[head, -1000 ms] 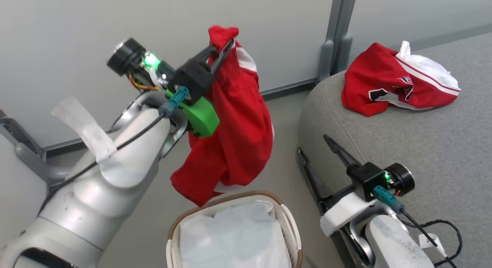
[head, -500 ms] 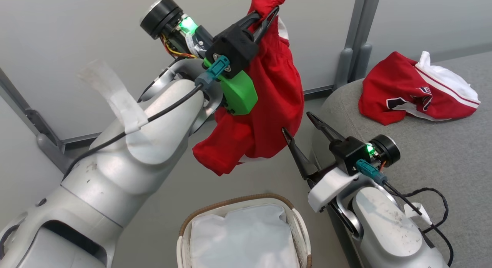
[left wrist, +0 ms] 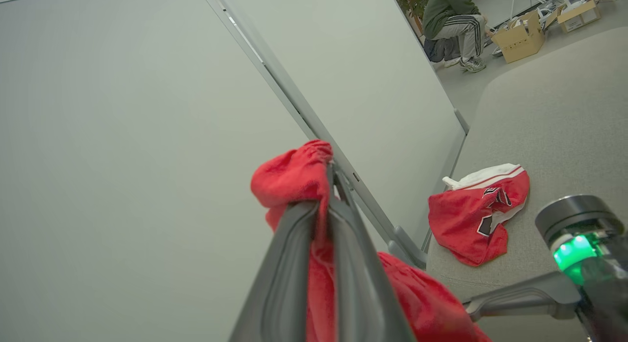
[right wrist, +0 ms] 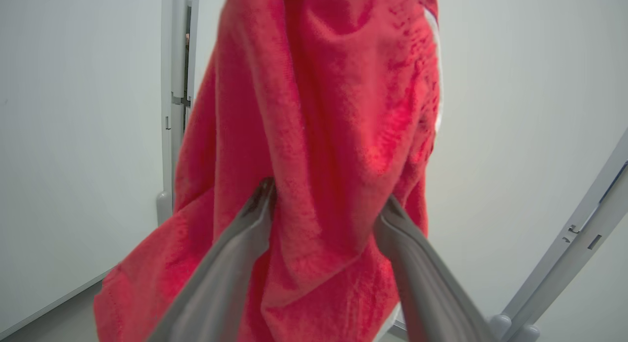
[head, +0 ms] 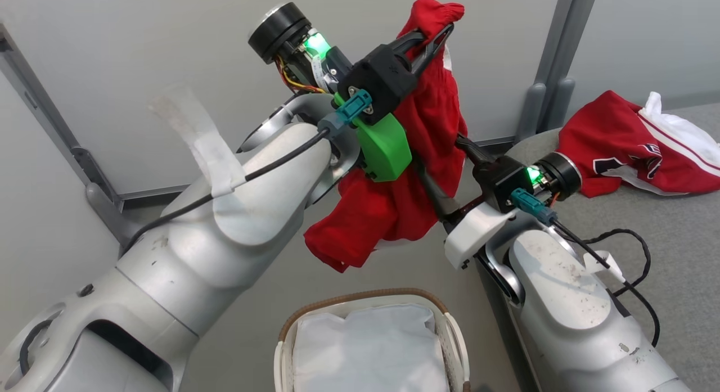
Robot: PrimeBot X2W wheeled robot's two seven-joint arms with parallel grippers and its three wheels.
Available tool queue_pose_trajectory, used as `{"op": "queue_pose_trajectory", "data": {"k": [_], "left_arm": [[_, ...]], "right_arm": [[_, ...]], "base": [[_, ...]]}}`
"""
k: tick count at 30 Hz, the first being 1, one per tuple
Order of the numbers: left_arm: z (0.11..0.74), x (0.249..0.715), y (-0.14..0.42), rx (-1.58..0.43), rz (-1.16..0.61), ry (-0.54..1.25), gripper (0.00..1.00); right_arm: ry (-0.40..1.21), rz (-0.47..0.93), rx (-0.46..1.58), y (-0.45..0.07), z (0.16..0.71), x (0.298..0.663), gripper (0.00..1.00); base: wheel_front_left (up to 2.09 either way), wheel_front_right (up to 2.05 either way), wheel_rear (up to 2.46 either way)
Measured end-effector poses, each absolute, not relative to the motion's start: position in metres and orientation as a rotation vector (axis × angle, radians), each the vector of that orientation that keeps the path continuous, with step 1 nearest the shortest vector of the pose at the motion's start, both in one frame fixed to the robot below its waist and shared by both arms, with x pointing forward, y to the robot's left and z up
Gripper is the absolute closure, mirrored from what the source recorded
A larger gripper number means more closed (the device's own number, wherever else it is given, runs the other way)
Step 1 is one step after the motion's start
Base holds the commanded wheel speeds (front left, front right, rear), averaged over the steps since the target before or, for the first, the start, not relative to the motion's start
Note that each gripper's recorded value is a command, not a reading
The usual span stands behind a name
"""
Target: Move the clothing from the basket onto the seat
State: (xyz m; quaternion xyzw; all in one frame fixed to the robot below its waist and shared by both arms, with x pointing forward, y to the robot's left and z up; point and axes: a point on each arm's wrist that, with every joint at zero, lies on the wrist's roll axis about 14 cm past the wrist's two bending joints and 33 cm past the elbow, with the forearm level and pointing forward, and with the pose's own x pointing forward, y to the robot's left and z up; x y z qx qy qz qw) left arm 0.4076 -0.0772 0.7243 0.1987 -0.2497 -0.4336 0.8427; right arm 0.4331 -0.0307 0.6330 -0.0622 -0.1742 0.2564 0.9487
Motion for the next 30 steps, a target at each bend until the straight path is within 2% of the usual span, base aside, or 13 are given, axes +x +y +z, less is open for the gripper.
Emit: {"op": "queue_pose_trajectory", "data": {"k": [1, 3, 11, 17, 18, 20, 22, 24, 30], "left_arm": [[0.725, 0.406, -0.077, 0.416, -0.919, -0.529, 1.0], [0.726, 0.403, -0.078, 0.404, -0.924, -0.53, 1.0], [0.728, 0.398, -0.072, 0.374, -0.922, -0.531, 1.0], [0.704, 0.411, -0.056, 0.297, -0.881, -0.44, 1.0], [0.7, 0.413, -0.052, 0.265, -0.869, -0.423, 0.95], [0.687, 0.416, -0.047, 0.217, -0.855, -0.386, 0.6], [0.665, 0.418, -0.041, 0.188, -0.838, -0.334, 0.46], [0.644, 0.419, -0.034, 0.153, -0.814, -0.28, 0.0], [0.582, 0.414, -0.015, 0.017, -0.744, -0.126, 0.0]], "right_arm": [[-0.358, 0.523, -0.128, -0.03, 0.635, 0.435, 0.73], [-0.359, 0.524, -0.13, -0.028, 0.637, 0.437, 0.98], [-0.365, 0.529, -0.129, -0.024, 0.643, 0.441, 1.0], [-0.37, 0.514, -0.119, -0.03, 0.645, 0.44, 1.0], [-0.37, 0.505, -0.115, -0.033, 0.645, 0.44, 1.0], [-0.368, 0.482, -0.113, -0.041, 0.644, 0.442, 1.0], [-0.369, 0.456, -0.118, -0.05, 0.645, 0.444, 1.0], [-0.369, 0.43, -0.121, -0.058, 0.645, 0.446, 1.0], [-0.363, 0.342, -0.114, -0.087, 0.644, 0.453, 1.0]], "base": [[0.0, 0.0, 0.0], [0.0, 0.0, 0.0], [0.0, 0.0, 0.0], [0.0, 0.0, 0.0], [0.0, 0.0, 0.0], [0.0, 0.0, 0.0], [0.0, 0.0, 0.0], [0.0, 0.0, 0.0], [0.0, 0.0, 0.0]]}}
